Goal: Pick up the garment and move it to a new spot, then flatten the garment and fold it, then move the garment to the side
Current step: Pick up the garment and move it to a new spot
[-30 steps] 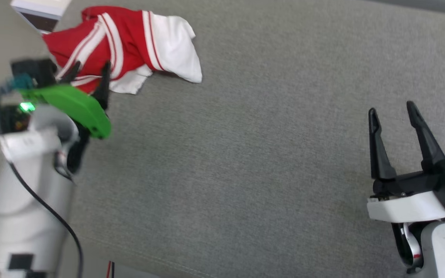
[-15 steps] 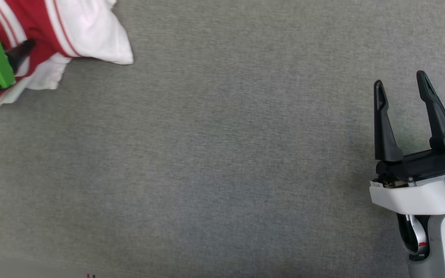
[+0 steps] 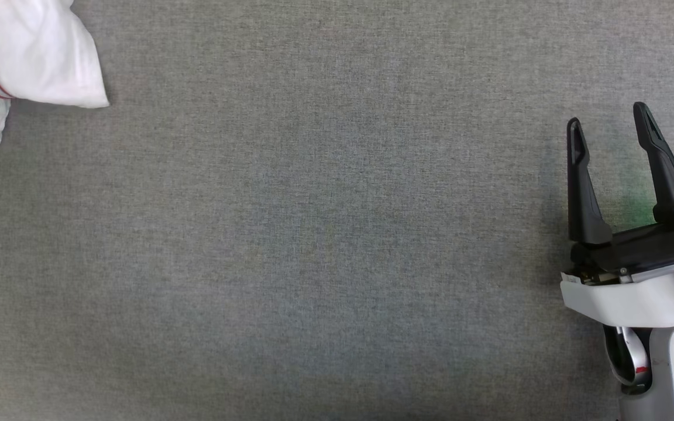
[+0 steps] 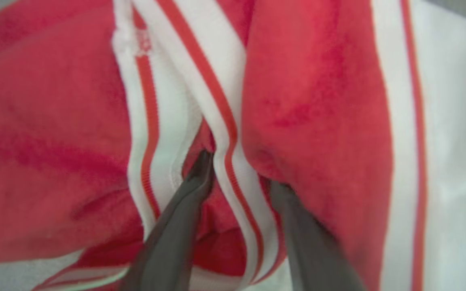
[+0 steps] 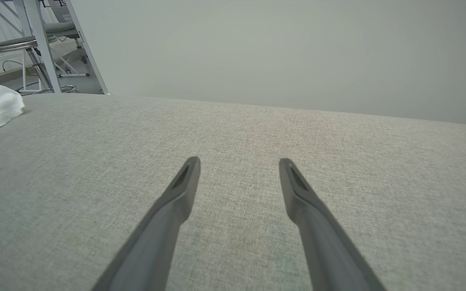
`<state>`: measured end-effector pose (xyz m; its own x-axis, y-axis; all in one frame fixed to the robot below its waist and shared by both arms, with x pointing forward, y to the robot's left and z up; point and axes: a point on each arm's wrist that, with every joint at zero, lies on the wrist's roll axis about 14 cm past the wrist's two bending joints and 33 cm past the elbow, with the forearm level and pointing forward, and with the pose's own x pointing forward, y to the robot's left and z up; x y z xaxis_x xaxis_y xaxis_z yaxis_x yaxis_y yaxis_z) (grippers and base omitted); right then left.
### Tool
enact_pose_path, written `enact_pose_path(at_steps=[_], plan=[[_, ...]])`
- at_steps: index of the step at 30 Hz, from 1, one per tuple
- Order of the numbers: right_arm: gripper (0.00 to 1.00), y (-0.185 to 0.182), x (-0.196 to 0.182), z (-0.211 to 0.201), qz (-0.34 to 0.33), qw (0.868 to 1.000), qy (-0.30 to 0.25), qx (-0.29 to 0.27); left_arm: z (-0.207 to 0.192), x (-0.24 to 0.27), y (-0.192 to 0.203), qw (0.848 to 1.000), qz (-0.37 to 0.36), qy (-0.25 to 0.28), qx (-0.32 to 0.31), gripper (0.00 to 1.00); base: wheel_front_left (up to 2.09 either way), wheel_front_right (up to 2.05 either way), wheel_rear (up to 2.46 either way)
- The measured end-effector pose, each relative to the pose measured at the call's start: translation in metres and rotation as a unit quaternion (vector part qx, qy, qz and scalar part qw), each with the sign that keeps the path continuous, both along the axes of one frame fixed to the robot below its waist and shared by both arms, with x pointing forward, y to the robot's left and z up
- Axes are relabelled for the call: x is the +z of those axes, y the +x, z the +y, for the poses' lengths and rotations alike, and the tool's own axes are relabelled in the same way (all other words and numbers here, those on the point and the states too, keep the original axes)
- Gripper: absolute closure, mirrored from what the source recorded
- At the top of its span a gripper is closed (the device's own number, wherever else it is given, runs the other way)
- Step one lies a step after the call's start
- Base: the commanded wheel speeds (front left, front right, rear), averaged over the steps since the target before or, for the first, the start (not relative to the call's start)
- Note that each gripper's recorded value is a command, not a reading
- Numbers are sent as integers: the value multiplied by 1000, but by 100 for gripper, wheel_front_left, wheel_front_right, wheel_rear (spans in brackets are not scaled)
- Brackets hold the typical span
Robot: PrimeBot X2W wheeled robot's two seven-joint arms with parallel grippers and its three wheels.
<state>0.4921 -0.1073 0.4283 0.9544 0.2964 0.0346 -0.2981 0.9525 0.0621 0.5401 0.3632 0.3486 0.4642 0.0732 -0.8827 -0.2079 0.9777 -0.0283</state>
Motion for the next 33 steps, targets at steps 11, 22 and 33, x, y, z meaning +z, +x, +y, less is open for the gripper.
enact_pose_path(at_steps=[11, 22, 33], plan=[[0, -4, 19, 8, -18, 1000, 1, 10, -1, 33, 8, 995, -101, 9, 0, 100, 0, 0, 0], [0, -25, 58, 10, -44, 999, 11, 6, -16, 159, 30, 942, -324, 68, -56, 100, 0, 0, 0], [0, -51, 115, 2, -102, 994, 22, -11, -106, 284, 19, 851, -490, 68, -177, 100, 0, 0, 0]])
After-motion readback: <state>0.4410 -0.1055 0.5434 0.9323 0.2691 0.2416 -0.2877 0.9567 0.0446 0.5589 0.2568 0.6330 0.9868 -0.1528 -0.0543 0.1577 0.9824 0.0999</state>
